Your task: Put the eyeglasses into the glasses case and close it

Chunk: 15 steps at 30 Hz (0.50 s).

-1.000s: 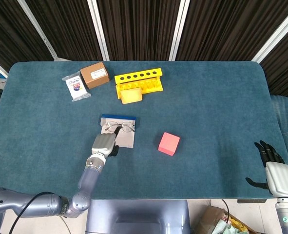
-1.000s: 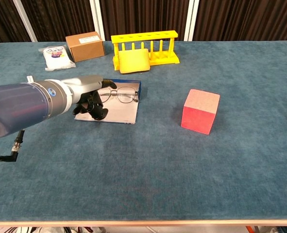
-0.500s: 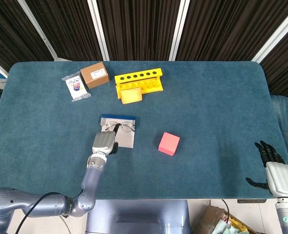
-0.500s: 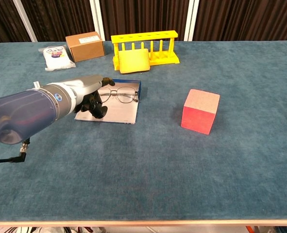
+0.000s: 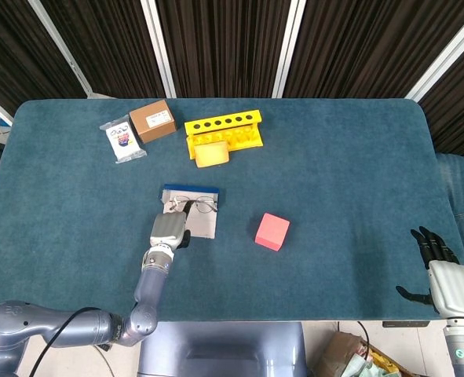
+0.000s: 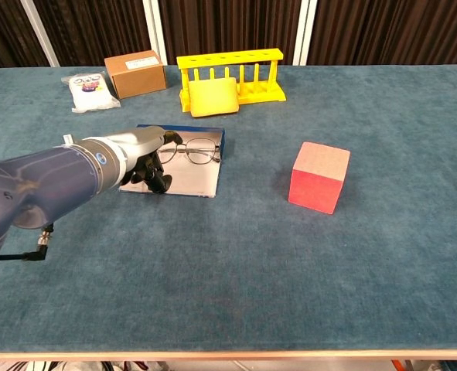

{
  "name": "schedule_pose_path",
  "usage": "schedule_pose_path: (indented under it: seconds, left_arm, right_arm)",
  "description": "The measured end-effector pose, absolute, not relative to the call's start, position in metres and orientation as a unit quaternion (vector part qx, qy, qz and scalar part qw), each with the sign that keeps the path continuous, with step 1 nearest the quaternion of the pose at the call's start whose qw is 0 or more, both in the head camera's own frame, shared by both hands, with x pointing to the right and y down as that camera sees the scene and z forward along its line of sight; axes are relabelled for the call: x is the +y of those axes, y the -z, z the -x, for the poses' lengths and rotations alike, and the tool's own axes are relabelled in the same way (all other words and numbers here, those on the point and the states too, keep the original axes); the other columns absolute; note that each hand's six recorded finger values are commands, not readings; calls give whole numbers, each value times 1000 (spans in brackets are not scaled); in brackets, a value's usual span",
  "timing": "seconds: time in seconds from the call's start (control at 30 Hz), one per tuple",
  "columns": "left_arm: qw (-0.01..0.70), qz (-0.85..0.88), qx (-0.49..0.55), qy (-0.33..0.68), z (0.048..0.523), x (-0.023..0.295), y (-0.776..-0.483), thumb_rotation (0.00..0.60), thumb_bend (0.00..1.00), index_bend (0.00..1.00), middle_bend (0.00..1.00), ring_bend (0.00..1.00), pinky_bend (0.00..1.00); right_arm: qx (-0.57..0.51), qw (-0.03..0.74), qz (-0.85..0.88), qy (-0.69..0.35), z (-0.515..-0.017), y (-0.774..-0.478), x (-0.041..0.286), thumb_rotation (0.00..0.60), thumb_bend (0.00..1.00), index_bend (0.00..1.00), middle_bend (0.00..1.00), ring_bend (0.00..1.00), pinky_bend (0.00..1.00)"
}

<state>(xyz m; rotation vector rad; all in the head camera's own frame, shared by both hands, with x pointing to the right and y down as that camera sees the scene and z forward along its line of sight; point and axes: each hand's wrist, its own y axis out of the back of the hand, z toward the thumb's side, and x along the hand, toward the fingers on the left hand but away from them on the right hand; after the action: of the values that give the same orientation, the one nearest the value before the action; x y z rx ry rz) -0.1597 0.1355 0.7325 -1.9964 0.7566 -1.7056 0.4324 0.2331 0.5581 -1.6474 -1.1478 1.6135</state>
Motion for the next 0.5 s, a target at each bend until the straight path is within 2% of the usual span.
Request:
schedule_pose_path:
  seconds: [0.5]
  left_arm:
    - [206, 713, 267, 614, 157, 136, -738, 600, 547, 0, 779, 810, 797]
  right_arm:
    - [-429, 279, 613, -602, -433, -558, 233, 600, 0, 0, 0, 0, 176]
